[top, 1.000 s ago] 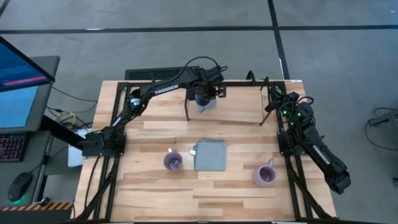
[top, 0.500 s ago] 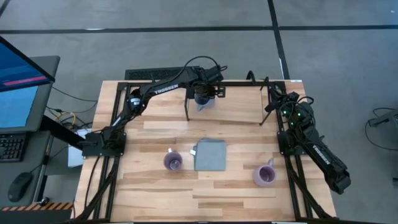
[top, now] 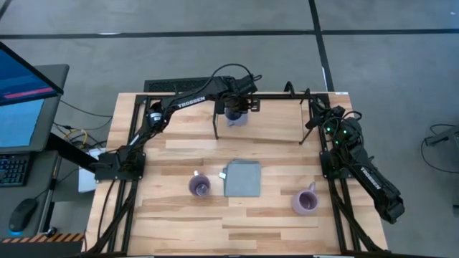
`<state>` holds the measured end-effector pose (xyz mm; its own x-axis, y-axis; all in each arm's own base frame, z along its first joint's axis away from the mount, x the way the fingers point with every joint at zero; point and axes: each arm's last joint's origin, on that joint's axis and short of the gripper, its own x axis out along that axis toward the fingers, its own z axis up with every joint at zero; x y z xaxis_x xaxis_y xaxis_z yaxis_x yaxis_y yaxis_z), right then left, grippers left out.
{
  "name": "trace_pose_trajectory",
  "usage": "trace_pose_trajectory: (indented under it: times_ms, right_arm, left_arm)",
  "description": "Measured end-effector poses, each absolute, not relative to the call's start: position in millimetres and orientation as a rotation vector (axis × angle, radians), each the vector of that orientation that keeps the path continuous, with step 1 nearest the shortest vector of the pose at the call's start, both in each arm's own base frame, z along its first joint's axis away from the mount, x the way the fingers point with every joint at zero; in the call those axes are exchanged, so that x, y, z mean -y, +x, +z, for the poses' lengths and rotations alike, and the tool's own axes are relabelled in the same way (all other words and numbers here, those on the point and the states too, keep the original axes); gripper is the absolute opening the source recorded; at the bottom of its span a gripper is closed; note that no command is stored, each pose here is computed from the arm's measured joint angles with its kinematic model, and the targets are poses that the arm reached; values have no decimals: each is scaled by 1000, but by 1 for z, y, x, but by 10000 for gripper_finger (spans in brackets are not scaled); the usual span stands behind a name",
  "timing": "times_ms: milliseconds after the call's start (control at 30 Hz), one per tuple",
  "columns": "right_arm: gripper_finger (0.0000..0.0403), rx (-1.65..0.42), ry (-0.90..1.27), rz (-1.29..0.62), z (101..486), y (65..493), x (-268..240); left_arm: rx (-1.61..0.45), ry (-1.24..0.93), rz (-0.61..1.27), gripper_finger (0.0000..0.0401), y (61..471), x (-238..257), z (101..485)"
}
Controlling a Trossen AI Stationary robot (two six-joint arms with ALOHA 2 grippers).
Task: Stack small to large cups/mugs on shelf
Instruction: Put the light blue cup on the shelf
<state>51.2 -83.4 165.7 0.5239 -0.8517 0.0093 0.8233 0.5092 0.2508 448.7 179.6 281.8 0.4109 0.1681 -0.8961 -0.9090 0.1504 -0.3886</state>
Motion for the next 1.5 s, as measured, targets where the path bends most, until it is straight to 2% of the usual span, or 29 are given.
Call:
trace_pose_trajectory:
  times_ms: [367,1067,1500]
  right_arm:
    - [55,138,227,-1012,166,51,83]
    - [55,138,226,-1012,166,51,83]
    - [55,138,227,-1012,166,51,83]
  left_arm:
    - [-851,-1155,935,4,445,-178,281]
    - [-986,-1290,884,0,437,-171,280]
    - [-1073,-1322,949,0,425,-167,282]
